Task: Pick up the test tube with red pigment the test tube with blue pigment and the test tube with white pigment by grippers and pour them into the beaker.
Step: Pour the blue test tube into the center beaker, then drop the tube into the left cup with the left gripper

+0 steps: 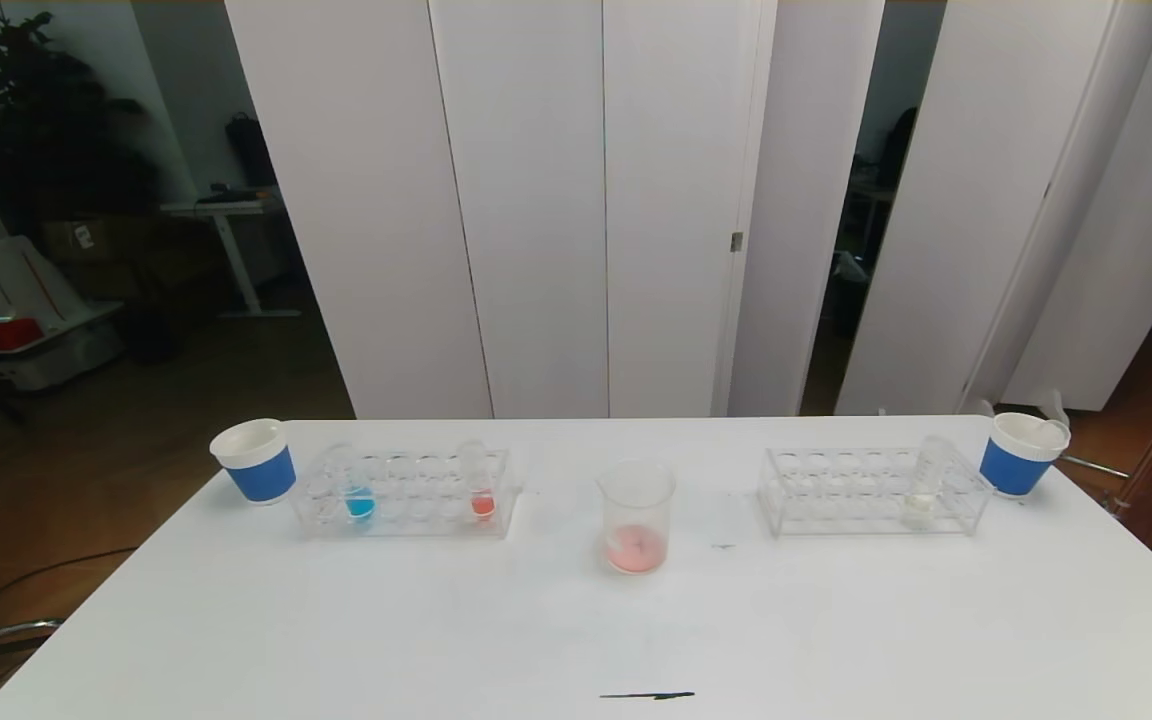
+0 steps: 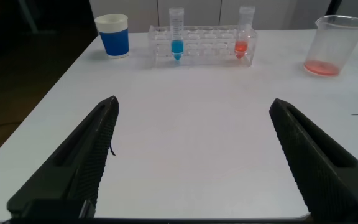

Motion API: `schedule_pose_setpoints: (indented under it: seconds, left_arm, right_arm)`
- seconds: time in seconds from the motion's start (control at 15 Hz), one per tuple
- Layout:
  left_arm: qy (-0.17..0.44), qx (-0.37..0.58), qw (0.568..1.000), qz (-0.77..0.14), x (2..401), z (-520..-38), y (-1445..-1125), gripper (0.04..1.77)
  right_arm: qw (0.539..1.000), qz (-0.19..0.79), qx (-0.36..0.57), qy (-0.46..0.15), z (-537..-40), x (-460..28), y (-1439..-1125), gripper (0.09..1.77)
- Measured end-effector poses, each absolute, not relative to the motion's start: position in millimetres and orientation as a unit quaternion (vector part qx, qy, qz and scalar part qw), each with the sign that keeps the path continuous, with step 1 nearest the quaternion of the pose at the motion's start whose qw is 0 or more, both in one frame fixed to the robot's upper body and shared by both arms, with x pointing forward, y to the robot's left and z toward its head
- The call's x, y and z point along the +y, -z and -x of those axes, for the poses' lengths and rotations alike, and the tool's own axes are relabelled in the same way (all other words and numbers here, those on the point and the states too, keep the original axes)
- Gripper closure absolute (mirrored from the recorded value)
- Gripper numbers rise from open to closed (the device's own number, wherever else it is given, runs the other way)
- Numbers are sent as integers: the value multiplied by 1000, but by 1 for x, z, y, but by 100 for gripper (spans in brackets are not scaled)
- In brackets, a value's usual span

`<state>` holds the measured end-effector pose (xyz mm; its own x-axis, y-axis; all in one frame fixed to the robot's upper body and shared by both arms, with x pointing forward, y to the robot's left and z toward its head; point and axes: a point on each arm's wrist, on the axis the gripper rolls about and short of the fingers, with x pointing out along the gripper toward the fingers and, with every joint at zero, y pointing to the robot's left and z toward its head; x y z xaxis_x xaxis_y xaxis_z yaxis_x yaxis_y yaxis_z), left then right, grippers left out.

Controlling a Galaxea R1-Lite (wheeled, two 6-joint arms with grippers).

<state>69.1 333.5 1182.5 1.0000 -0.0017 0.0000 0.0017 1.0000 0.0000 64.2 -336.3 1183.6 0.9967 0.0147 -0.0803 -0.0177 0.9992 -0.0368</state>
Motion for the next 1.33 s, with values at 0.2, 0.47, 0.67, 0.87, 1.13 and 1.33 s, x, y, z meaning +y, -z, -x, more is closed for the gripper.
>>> schedule_pose_setpoints:
  seconds: [0.2, 0.47, 0.67, 0.87, 1.13, 1.33]
  left_arm:
    - [1, 0, 1000, 0, 334, -69, -1182, 7]
    - [1, 0, 1000, 0, 334, -69, -1182, 7]
    - [1, 0, 1000, 0, 334, -69, -1182, 7]
    - [1, 0, 1000, 0, 334, -69, -1182, 7]
    - [0, 0, 1000, 0, 334, -69, -1182, 7]
    - [0, 0, 1000, 0, 334, -69, -1182, 7]
  right_arm:
    - [999, 19, 40, -8, -64, -336, -1184, 11]
    - [999, 19, 40, -8, -64, -336, -1184, 11]
    - [999, 19, 40, -8, -64, -336, -1184, 11]
    - [999, 19, 40, -8, -64, -336, -1184, 11]
    - [999, 19, 40, -8, -64, -336, -1184, 11]
    - [999, 19, 40, -8, -64, -336, -1184, 11]
